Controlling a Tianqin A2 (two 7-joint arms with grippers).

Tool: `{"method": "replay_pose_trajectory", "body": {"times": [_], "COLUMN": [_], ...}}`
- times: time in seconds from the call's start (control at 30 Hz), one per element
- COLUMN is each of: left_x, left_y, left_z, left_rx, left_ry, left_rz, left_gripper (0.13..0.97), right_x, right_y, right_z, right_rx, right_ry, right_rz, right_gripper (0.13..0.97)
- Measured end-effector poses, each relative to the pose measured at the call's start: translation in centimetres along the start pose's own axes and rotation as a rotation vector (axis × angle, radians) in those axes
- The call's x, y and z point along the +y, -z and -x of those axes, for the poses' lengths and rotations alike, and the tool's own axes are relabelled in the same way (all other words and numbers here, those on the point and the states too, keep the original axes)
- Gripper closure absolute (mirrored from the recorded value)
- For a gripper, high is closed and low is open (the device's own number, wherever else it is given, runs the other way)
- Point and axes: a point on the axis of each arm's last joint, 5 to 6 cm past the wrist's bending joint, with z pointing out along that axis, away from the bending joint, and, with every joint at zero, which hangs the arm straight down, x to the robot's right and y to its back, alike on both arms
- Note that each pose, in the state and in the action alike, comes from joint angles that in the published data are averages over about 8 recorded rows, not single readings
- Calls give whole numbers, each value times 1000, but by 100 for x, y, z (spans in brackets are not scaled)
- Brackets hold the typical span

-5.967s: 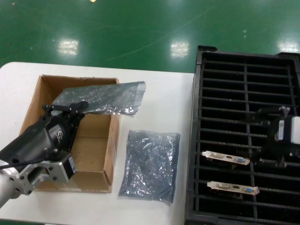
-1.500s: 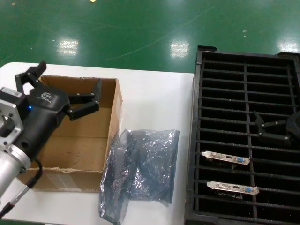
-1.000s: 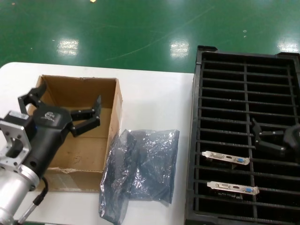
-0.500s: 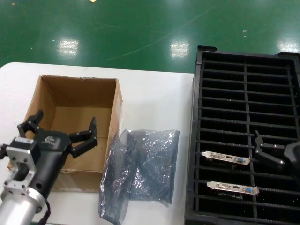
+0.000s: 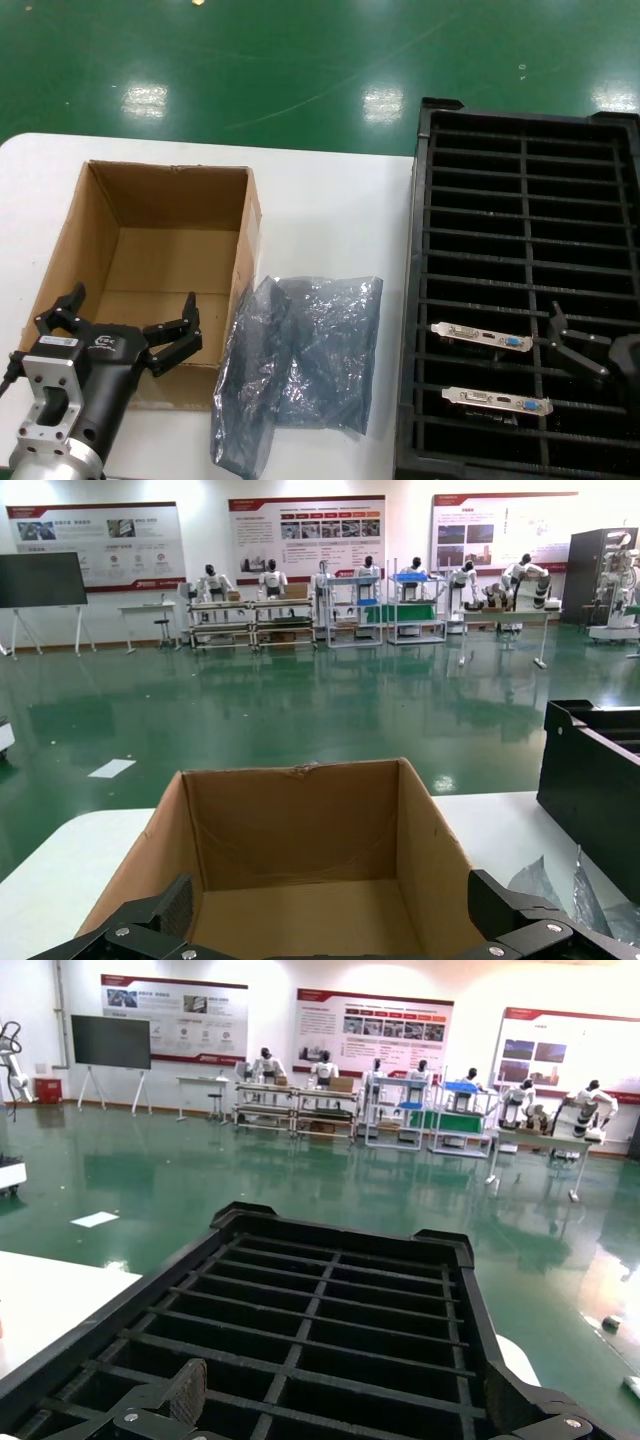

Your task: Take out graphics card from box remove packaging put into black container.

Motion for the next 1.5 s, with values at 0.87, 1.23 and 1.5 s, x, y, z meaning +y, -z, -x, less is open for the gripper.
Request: {"method": "replay_pose_trajectory", "body": {"times": [0.87,1.23,1.5], "left_x": [5,5,5], "left_y": [2,2,2], "left_z": [-1,-1,-1], "left_rx": [-1,-1,-1], "left_ry": [0,0,0], "left_rz": [2,1,1], "left_gripper": [132,132,132], "right_x": [3,3,3], "right_y": [2,2,2], "right_z": [2,2,2], "right_rx": [1,1,1], "right_ry": [-1,-2,-2], "right_rz": [1,1,1], "right_gripper": [130,130,130]}}
